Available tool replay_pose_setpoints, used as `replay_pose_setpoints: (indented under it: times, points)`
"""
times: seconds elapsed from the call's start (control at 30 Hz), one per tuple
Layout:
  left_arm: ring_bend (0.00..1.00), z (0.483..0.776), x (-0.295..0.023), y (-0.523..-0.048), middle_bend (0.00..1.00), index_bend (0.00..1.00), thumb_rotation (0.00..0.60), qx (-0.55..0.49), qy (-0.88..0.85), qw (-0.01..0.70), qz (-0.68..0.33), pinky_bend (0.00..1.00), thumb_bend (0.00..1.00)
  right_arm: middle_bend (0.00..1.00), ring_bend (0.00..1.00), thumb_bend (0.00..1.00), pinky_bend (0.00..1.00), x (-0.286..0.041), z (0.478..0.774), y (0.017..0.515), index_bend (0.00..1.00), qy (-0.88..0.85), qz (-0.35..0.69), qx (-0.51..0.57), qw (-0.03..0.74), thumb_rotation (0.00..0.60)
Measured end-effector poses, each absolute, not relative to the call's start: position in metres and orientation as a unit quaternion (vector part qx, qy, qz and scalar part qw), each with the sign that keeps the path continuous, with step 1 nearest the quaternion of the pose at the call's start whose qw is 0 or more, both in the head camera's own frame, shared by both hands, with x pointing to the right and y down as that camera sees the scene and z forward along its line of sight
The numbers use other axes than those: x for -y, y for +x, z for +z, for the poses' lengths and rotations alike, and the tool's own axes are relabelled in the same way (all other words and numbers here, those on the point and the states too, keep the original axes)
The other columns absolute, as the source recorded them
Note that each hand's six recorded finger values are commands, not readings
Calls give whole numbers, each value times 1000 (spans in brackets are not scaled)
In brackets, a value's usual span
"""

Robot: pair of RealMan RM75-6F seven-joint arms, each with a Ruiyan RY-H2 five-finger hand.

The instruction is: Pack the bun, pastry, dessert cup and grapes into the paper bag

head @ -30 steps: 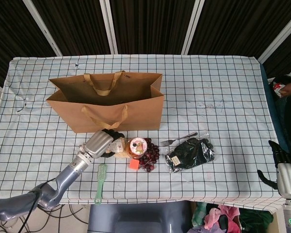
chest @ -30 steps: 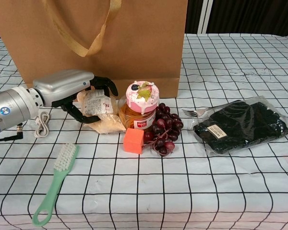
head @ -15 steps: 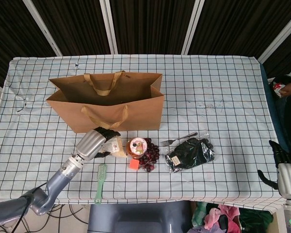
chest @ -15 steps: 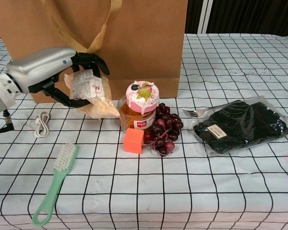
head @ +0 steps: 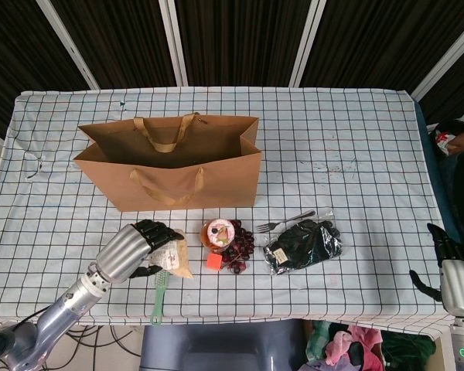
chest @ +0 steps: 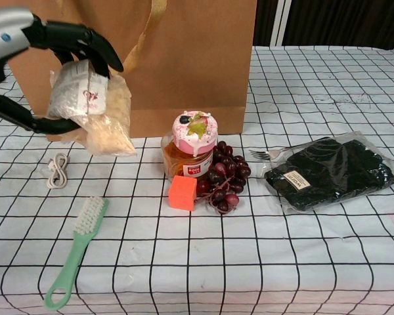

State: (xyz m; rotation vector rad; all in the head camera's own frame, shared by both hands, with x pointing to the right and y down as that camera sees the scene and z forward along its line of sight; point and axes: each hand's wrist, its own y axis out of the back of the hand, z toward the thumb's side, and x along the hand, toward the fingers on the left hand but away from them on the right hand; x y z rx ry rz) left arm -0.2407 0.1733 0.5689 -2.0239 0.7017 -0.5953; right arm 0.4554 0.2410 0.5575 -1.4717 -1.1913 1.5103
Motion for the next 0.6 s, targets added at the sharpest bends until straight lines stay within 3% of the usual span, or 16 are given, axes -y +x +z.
replay_pose_setpoints:
  times: [0.33,0.6]
  points:
    - [342,500,-139,-225,398,319,600,-348,-773,509,-146,442,315,96,189,196,226,-242,559,455,35,-569,586,458,351,600]
    - [341,469,-65,-216,395,305,600,-418,-726,524,-154,438,314,96,189,197,225,-243,562,455,34,-570,590,453,349,600]
